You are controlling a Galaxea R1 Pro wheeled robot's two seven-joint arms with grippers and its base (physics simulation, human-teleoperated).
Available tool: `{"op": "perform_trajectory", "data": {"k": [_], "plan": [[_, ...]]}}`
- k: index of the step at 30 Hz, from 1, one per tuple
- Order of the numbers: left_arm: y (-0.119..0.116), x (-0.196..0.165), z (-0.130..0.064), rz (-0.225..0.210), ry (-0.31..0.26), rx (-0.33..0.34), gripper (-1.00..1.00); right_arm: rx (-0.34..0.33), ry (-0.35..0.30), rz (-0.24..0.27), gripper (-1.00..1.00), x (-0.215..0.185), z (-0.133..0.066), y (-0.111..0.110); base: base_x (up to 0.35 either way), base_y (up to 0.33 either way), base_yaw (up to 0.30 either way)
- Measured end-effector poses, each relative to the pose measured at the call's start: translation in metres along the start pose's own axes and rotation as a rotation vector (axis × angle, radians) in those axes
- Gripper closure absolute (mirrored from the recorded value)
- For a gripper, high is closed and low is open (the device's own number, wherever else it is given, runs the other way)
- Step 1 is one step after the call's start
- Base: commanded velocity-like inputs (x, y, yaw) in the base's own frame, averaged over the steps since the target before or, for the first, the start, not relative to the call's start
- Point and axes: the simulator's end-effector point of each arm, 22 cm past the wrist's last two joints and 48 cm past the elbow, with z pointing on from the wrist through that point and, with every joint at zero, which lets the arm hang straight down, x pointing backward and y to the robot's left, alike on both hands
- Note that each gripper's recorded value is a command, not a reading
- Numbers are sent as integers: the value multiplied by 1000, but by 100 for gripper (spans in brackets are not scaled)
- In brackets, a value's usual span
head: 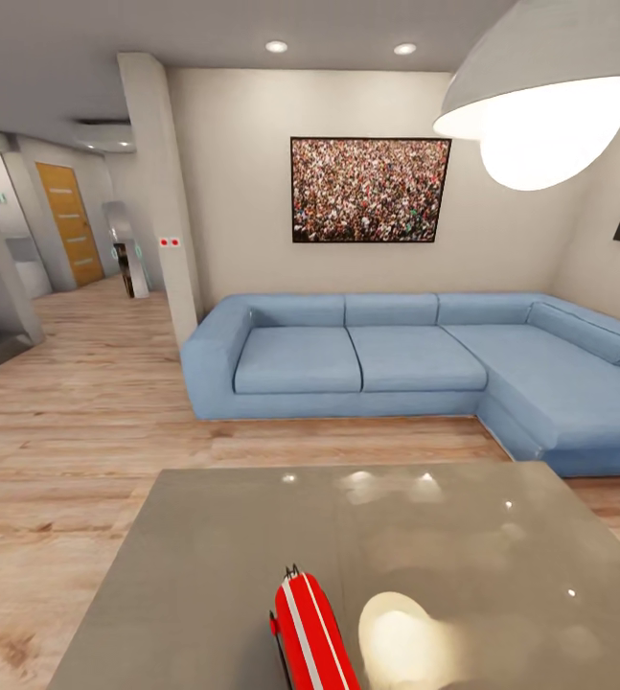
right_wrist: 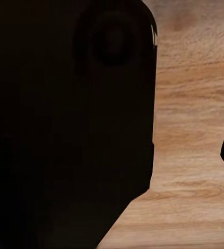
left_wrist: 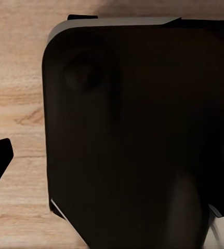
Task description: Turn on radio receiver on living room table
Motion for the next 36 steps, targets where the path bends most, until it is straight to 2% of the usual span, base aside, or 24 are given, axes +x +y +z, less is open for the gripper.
{"op": "perform_trajectory", "data": {"k": [16,27,36], "plan": [[0,0,-24,1,0,-1,-100,1,3,3,-100,2,-24,0,0,0,0],[0,5,-40,0,12,-2,-100,3,15,-17,-100,8,-41,-3,0,0,0],[0,10,-41,-1,24,-4,-100,5,31,-13,-100,14,-41,-4,0,0,0]]}}
